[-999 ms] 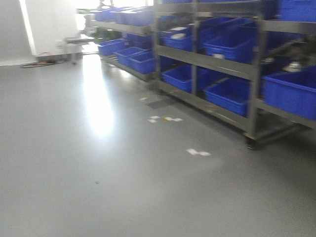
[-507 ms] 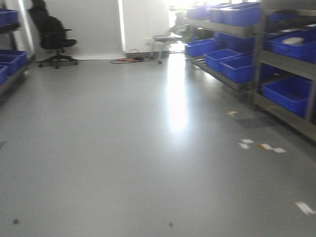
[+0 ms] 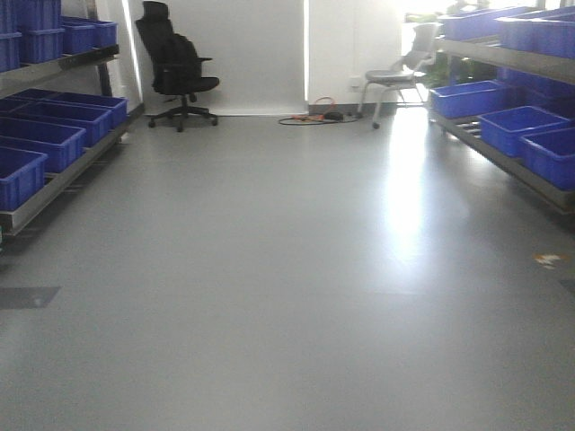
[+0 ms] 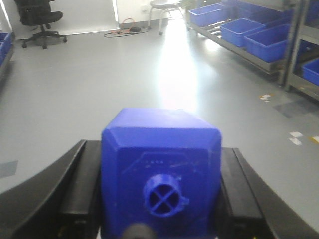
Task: Pick and sort blue part to right shelf
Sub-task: 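Drive the base up to the shelf of blue bins holding both parts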
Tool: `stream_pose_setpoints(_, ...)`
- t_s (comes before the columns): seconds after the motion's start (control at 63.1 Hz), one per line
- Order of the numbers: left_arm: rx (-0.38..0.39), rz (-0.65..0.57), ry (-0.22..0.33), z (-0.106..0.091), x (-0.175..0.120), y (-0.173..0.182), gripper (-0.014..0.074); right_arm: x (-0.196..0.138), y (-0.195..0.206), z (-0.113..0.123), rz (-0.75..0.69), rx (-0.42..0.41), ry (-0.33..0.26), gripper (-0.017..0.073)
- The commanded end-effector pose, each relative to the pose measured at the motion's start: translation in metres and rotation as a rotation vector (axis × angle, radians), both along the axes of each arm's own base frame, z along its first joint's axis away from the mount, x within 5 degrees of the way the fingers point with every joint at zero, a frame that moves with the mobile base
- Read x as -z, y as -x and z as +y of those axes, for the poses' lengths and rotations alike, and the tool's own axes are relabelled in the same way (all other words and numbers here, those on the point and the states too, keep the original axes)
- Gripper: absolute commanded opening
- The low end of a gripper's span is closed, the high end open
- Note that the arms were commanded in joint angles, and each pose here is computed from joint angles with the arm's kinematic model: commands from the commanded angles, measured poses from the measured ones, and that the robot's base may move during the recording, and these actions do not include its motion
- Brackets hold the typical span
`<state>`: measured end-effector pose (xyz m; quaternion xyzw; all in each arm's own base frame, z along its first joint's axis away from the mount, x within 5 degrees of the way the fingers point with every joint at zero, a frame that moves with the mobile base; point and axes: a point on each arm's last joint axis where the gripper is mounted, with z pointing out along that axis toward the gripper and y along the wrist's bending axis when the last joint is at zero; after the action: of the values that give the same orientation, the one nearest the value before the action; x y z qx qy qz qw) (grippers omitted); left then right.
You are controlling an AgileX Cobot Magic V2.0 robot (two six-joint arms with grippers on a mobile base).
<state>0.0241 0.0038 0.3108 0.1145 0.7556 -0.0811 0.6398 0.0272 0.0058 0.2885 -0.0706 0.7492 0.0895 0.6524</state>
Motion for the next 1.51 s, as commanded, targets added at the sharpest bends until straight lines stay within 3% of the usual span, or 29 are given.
stream_pose_setpoints(0.0,0.022,-0.098,0.028,-0.0012,-0.0161,0.0005,0.0312,-0.0162,-0.0002,-0.0002,-0.109,0.002,-0.006,0.0230)
stream_pose_setpoints(1.49,0.022,-0.098,0.028,-0.0012,-0.0161,0.0005,0.0312,-0.0162,-0.0002,-0.0002,-0.109,0.002,-0.006,0.0230)
